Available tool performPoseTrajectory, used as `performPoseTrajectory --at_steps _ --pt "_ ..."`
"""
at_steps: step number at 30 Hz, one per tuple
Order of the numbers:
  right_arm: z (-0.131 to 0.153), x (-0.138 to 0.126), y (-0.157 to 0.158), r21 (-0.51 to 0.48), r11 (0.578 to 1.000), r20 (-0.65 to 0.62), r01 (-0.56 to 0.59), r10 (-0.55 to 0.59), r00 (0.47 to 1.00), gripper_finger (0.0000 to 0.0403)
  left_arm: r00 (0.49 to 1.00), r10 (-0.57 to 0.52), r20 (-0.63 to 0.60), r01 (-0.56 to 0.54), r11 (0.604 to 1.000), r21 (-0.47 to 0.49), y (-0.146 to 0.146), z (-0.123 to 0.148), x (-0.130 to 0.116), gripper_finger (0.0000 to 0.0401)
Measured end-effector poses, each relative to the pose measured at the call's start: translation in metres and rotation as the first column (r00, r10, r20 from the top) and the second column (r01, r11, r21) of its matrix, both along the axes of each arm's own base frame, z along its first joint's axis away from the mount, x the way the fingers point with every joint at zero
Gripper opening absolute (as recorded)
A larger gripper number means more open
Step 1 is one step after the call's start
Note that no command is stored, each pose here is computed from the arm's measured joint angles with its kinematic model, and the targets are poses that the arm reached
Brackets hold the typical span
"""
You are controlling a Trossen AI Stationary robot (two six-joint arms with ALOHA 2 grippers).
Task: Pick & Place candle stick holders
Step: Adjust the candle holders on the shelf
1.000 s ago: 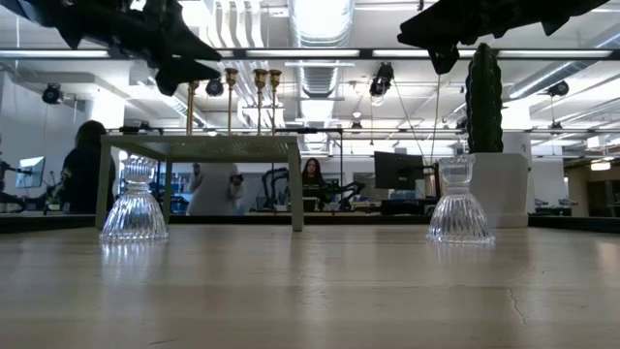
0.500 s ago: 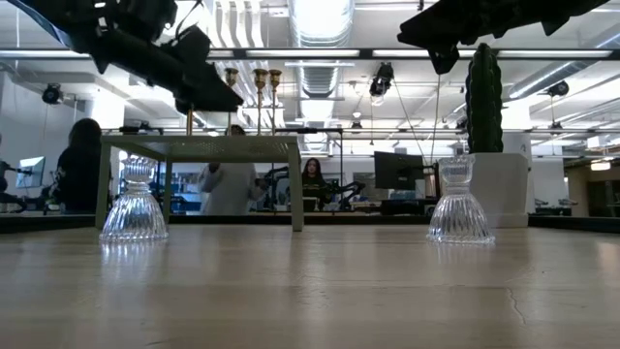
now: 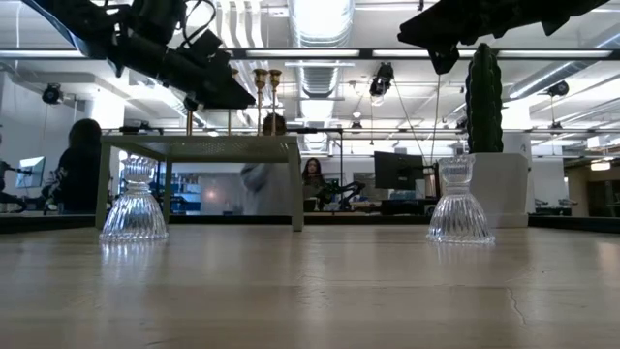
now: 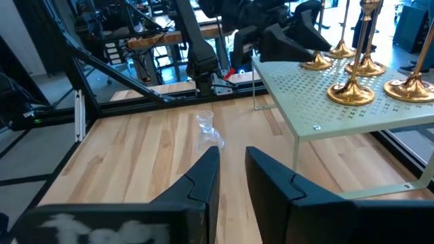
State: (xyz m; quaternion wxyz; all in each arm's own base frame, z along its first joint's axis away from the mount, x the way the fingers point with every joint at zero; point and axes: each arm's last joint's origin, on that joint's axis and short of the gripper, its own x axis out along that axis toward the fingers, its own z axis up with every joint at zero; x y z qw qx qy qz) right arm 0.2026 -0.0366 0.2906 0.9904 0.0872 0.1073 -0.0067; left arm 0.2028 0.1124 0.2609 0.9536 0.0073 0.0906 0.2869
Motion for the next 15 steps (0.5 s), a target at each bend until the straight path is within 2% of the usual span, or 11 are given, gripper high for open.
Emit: performPoseTrajectory --at_steps 9,15 --pt "0.0 0.0 0.0 0.0 1.0 0.0 0.0 0.0 1.0 0.0084 0.987 0.152 -0.045 -0.15 0.988 0.038 0.012 0.0 0.012 0.0203" --pt "0.0 0.0 0.0 0.0 1.0 0.0 0.001 -0.001 1.0 0.009 0.986 0.165 -0.017 -0.164 0.985 0.045 0.016 0.002 0.018 0.0203"
